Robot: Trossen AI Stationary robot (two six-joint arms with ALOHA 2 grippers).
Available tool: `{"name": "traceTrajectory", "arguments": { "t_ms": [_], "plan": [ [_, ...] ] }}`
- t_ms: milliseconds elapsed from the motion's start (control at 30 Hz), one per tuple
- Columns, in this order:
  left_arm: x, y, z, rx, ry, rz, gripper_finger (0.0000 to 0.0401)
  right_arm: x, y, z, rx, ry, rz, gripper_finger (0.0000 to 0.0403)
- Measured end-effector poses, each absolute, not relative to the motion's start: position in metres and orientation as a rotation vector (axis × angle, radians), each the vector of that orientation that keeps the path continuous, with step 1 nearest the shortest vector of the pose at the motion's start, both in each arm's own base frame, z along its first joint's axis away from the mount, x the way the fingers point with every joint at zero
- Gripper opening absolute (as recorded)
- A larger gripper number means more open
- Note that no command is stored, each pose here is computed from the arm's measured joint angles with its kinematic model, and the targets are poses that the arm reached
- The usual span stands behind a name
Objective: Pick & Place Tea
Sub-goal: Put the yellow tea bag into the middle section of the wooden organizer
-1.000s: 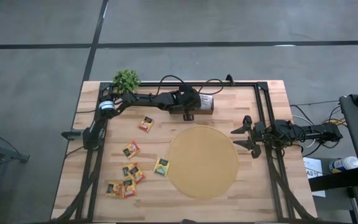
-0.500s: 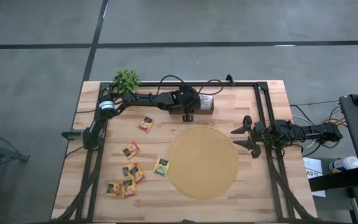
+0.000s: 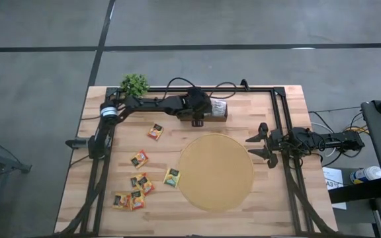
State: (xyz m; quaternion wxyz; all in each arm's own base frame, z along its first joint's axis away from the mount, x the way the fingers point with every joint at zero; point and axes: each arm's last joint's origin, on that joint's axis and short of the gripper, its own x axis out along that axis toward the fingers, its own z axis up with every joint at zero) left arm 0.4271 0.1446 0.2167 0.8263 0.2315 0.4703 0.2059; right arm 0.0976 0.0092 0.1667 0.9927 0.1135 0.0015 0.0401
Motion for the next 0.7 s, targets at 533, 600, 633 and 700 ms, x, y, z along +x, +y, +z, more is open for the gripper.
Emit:
{"name": "traceTrajectory", "arguments": {
  "t_ms": [533, 600, 633, 700],
  "plan": [
    [0.4279, 0.1416, 0.2199, 0.456, 0.968, 0.409, 0.0211, 0.0977, 0.0092, 0.1667, 0.228, 0.004, 0.08, 0.0221],
    [0.4277, 0.1415, 0.2207, 0.456, 0.966, 0.41, 0.0211, 0.0977, 0.0092, 0.1667, 0.227, 0.004, 0.08, 0.0221],
    [0.4274, 0.1413, 0.2221, 0.456, 0.963, 0.41, 0.0211, 0.0977, 0.0092, 0.1667, 0.227, 0.004, 0.08, 0.0221],
    [0.4268, 0.1409, 0.2256, 0.456, 0.954, 0.414, 0.0211, 0.0977, 0.0092, 0.1667, 0.227, 0.004, 0.08, 0.0221]
  ]
}}
